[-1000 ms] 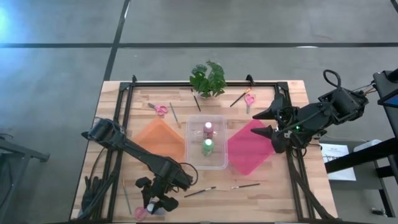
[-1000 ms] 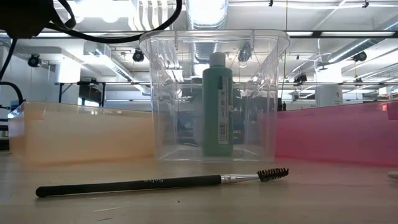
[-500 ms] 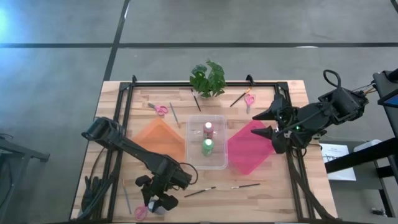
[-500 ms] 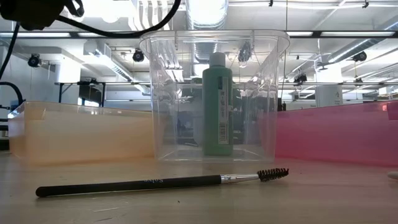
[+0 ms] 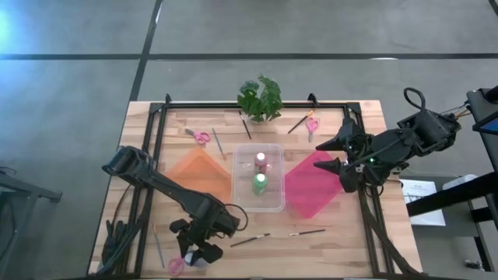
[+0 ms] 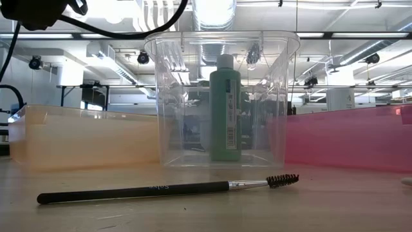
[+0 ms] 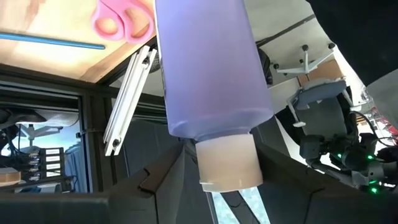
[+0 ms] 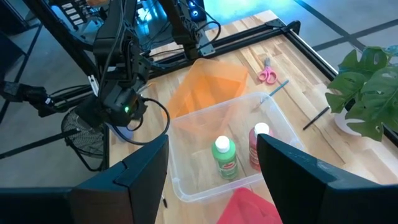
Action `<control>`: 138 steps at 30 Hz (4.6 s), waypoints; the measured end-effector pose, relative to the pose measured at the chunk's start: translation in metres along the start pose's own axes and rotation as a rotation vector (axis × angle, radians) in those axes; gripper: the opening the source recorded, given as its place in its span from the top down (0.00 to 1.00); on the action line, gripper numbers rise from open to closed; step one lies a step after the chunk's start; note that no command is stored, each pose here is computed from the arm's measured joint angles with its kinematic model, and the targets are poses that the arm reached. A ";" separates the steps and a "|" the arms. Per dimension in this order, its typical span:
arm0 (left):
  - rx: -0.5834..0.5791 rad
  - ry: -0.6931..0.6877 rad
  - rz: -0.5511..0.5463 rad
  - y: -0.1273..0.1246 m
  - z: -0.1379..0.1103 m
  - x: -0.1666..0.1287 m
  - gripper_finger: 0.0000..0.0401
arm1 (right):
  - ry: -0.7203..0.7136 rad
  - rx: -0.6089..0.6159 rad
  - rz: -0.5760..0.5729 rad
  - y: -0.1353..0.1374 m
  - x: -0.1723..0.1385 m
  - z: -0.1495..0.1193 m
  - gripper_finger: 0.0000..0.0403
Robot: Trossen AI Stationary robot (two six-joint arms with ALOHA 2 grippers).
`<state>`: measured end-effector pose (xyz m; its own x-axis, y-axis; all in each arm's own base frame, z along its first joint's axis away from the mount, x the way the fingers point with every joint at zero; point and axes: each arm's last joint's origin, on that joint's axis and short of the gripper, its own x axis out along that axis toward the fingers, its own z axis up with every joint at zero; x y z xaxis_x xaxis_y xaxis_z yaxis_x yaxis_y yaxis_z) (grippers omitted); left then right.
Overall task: Pick & Place Paint Supplies
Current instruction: Move the blue paint bottle to the bottom left of the table, then put the blue paint bottle into the transparent bin
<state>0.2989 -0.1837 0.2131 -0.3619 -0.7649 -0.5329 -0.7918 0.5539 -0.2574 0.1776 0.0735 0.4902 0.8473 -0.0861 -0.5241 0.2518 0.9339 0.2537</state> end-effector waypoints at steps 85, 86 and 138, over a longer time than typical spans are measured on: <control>1.283 -0.861 0.582 0.024 -0.209 -0.029 0.53 | -0.201 0.389 -0.026 -0.009 -0.011 0.005 0.40; 1.275 -0.865 0.567 0.023 -0.205 -0.023 0.52 | -0.200 0.389 -0.026 -0.009 -0.011 0.005 0.40; 1.349 -0.927 0.504 0.013 -0.117 0.050 0.48 | -0.207 0.371 -0.058 -0.011 -0.012 0.004 0.40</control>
<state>0.2130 -0.2528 0.2772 0.3435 -0.2783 -0.8970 0.4226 0.8987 -0.1170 0.1664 0.0627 0.4967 0.8934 -0.2378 -0.3812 0.4206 0.7410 0.5234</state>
